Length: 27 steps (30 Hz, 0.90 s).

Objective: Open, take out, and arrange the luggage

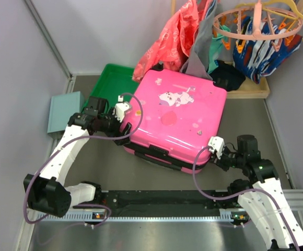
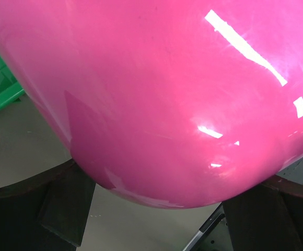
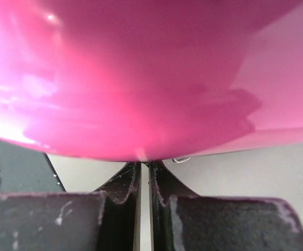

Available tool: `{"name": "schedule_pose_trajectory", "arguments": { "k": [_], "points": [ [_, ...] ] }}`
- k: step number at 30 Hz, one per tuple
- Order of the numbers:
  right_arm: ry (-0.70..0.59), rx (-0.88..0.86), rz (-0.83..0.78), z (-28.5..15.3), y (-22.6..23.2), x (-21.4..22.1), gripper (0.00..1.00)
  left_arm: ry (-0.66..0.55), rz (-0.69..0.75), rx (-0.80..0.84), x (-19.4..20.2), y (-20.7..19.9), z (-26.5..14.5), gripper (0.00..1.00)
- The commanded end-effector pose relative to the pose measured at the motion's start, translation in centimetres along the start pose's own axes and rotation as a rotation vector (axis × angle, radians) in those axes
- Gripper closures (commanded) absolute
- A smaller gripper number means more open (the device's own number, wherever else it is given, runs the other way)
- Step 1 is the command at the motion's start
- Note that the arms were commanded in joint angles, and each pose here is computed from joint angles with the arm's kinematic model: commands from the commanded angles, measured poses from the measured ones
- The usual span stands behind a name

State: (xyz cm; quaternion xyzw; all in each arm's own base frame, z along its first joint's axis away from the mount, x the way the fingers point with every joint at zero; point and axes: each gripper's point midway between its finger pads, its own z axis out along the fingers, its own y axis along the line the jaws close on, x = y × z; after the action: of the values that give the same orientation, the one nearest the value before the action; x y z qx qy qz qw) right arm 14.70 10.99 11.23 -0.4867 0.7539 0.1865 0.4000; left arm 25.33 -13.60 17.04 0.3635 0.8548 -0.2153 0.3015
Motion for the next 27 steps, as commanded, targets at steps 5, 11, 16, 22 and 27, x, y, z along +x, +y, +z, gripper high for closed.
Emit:
{"name": "schedule_pose_trajectory", "arguments": {
  "k": [5,11,16,22,27],
  "points": [
    [-0.102,-0.043,-0.144,-0.5,0.3,-2.7,1.00,-0.709,0.312,-0.301,-20.0,5.7,-5.4,0.08],
    [-0.110,-0.134,-0.195,-0.6,2.2,-2.2,1.00,-0.710,0.312,-0.304,-20.2,5.8,-5.5,0.08],
    [-0.106,-0.191,-0.229,-1.5,3.5,-2.5,1.00,-0.711,0.307,-0.303,-20.2,5.8,-5.4,0.08],
    [-0.060,-0.221,-0.249,-2.5,4.5,-1.8,1.00,-0.696,0.303,-0.304,-19.7,6.0,-4.9,0.08],
    [-0.091,-0.216,-0.281,-1.8,4.3,-1.9,1.00,-0.695,0.305,-0.298,-19.5,5.8,-4.9,0.08]
  ]
}}
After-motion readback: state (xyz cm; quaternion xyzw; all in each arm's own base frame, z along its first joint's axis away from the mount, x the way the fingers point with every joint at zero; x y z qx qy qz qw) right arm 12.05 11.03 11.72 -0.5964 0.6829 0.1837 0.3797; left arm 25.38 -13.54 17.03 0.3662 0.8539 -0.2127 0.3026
